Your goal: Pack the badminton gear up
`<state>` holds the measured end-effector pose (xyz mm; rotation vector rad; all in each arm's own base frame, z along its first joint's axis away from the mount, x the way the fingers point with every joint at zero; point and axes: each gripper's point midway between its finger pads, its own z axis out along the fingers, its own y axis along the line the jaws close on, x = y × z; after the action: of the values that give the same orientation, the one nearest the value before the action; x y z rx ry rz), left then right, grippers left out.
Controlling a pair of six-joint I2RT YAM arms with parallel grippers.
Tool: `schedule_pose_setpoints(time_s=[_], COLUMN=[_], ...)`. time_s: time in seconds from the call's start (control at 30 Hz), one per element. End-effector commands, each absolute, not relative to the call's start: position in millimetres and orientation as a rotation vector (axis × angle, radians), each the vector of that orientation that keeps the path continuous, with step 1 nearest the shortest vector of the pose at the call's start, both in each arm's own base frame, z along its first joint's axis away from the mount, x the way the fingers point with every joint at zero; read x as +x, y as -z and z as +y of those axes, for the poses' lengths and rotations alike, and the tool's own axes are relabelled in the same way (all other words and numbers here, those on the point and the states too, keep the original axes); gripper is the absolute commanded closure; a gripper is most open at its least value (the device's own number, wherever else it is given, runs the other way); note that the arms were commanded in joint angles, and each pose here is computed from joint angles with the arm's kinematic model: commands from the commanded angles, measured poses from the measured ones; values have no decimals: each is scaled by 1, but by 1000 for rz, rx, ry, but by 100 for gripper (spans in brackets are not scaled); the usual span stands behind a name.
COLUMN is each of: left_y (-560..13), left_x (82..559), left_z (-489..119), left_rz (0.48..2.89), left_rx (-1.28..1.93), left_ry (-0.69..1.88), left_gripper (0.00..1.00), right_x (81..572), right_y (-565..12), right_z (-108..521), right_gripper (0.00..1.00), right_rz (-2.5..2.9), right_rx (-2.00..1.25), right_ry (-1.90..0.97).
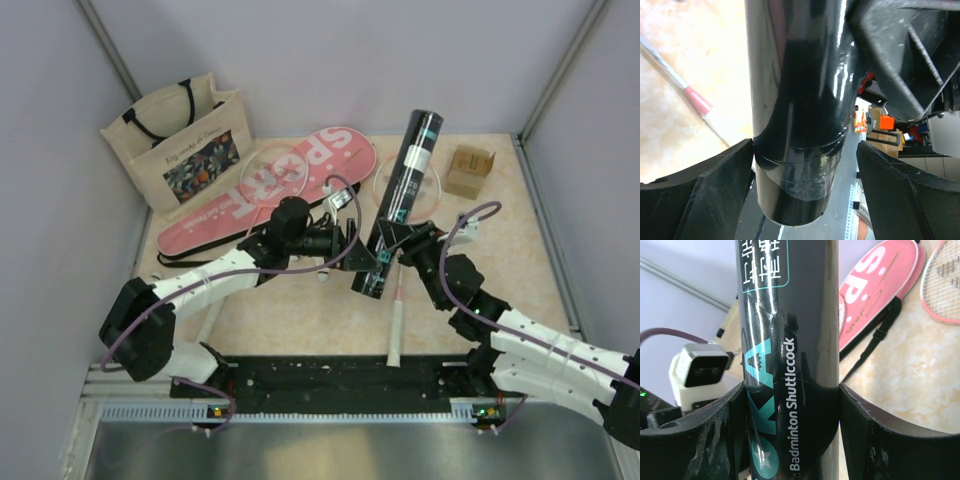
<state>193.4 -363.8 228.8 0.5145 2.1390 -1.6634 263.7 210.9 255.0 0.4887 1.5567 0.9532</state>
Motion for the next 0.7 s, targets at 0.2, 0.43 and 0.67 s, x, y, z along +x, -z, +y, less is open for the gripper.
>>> schedule_pose_setpoints(time_s=[0.2,0.43,0.67], left_y=[-259,-262,-272], left_x=[179,173,165], left_z=[-369,-371,-365], left_rz=[1867,1866,1840], left_rx=[651,653,641], left_ry=[1836,1936,2034], left_gripper=[9,29,53], right_x=[243,238,238], right_y=[-315,-311,-300], right_z=[213,215,218], right_gripper=[61,56,20], right_rz=[1398,1406,1462], right_rx=[513,527,411], right_ry=[-1208,-1261,-1166])
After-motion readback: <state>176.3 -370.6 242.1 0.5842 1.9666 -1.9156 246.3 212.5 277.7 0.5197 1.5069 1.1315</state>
